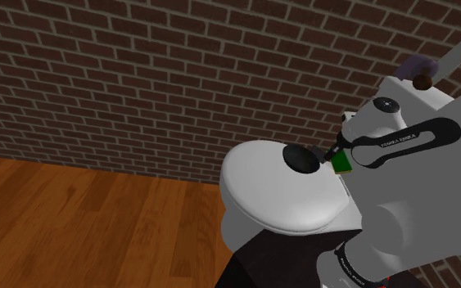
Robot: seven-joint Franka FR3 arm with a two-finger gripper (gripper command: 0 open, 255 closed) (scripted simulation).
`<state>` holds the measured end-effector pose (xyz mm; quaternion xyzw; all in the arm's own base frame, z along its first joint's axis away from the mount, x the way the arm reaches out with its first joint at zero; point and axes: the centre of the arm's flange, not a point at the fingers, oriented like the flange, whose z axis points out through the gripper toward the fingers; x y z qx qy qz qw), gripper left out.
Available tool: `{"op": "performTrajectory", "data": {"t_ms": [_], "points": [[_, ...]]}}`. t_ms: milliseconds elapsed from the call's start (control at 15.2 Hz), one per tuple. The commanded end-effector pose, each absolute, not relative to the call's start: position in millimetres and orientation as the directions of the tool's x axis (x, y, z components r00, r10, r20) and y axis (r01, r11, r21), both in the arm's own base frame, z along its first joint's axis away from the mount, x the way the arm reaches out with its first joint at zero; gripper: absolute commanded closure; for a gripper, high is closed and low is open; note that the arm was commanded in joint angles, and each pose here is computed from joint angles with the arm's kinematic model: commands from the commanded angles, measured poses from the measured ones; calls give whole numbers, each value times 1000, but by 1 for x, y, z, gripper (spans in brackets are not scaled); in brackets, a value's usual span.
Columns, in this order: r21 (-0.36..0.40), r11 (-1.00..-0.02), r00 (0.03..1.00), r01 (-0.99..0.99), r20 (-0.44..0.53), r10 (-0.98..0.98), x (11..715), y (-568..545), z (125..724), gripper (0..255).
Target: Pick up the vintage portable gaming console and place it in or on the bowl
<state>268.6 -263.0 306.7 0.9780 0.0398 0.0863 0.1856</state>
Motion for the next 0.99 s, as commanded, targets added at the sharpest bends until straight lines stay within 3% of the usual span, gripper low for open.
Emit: {"op": "performTrajectory", "data": {"t_ms": [0,792,858,924], "points": [[369,-928,982,50,152,114,272,-267,299,0],[369,-928,982,50,152,114,277,-275,277,0],[369,-928,982,50,152,114,277,-275,277,255],[369,-928,982,50,152,114,277,-275,277,255]]}}
